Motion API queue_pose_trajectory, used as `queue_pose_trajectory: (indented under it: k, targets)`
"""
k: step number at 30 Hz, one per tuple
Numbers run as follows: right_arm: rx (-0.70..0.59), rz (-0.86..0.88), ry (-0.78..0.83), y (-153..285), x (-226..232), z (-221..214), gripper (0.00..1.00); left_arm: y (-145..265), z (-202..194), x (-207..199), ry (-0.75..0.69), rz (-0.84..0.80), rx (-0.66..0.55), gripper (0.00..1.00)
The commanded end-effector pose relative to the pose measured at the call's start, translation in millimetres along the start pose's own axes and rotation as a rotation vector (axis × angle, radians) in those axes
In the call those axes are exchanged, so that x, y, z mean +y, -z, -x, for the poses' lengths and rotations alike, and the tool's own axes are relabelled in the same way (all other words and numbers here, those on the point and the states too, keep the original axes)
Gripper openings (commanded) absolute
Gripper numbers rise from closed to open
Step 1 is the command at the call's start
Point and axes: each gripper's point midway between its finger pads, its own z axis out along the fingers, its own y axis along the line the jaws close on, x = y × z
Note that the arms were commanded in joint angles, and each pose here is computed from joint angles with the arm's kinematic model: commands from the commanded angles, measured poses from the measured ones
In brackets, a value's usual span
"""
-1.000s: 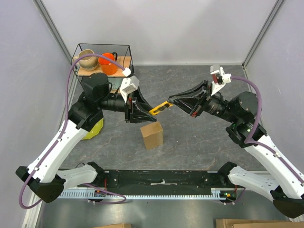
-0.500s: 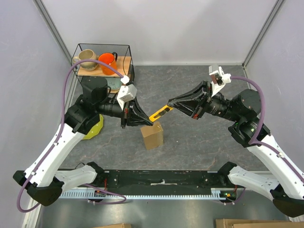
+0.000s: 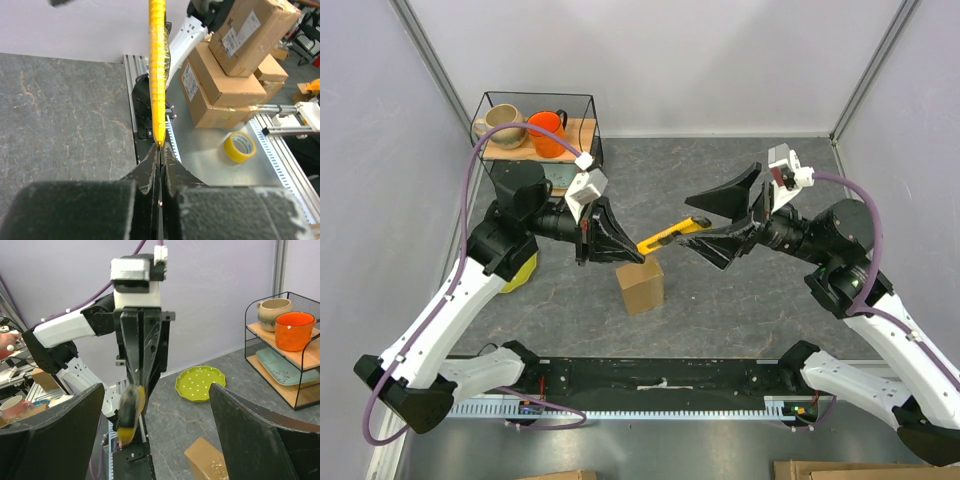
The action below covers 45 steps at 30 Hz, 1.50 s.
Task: Unpack the express box
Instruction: Cut the express box at the center of the board.
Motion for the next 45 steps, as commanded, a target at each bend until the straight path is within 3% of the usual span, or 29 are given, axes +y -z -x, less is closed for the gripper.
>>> queue_pose_trajectory:
  k: [1,13,30,37,45]
  targets:
    - [-0.067,0.02,0.004,9.9,9.2,7.4,0.94,5.2,25.0,-7.1,0.003,-0.022,-0.071,0.02]
    - [-0.117,0.16,-0.09,-2.1,14.8,-9.8,0.93,6.9,38.3,0.1,0.018,0.029,-0.116,0.02]
    - [-0.13,0.244,-0.089,-45.6,16.7,-7.3,0.71,4.8,29.2,8.7,0.03,0.048,-0.111,0.02]
    - [-0.119,0.267,-0.085,-45.5,26.1,-8.7,0.68,6.4,28.1,15.1,0.016,0.097,-0.108,0.02]
    - [-0.109,0.256,-0.086,-52.4,24.1,-10.4,0.51,5.3,20.5,16.7,-0.029,0.128,-0.078,0.02]
